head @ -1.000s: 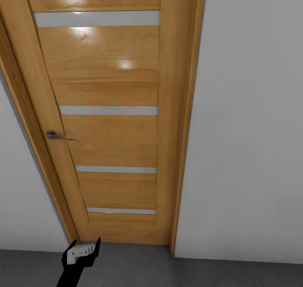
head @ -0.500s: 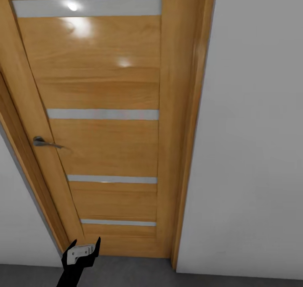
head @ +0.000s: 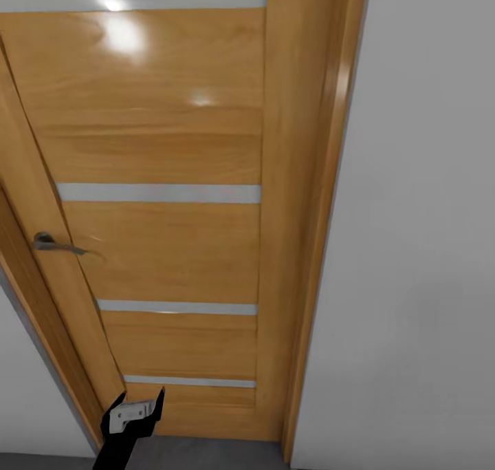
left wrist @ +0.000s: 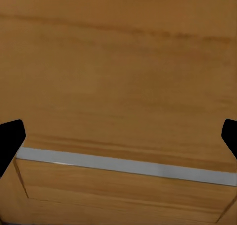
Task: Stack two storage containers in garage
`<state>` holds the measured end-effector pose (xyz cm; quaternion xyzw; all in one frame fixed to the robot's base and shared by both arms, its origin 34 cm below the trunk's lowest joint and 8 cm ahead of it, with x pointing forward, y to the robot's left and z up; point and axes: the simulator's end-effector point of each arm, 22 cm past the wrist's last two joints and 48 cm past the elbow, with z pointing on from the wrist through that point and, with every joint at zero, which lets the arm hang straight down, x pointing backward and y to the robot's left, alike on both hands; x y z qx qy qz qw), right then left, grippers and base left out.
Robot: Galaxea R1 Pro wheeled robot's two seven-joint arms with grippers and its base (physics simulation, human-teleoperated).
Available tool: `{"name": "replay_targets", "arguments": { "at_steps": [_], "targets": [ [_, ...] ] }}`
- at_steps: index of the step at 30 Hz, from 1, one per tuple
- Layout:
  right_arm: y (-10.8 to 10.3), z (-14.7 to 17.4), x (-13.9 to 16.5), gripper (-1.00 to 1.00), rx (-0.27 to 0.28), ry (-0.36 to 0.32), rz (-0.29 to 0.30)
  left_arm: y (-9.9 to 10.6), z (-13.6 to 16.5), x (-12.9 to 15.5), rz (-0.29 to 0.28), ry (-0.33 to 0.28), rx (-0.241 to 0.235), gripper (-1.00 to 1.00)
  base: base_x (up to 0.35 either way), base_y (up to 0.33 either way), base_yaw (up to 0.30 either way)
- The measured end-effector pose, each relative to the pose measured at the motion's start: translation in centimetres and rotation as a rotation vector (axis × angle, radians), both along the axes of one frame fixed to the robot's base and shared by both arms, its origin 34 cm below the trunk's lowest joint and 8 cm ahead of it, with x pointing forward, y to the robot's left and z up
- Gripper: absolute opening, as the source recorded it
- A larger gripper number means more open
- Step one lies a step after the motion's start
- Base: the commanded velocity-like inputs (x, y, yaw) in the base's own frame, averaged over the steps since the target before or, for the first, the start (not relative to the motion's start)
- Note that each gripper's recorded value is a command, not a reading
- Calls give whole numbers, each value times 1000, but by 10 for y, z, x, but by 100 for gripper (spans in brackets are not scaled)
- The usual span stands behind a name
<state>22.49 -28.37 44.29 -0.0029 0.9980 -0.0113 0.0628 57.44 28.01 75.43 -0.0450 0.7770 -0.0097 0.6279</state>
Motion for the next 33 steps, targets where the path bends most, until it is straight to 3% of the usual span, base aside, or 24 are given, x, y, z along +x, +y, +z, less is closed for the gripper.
{"name": "replay_targets", "arguments": {
  "at_steps": [19,33],
  "targets": [
    [0,0,0,100,0,0,0,0,0,0,0,-1,0,100,145,0,0],
    [0,0,0,100,1,0,-4,0,0,0,0,-1,0,100,18,0,0]
  ]
}}
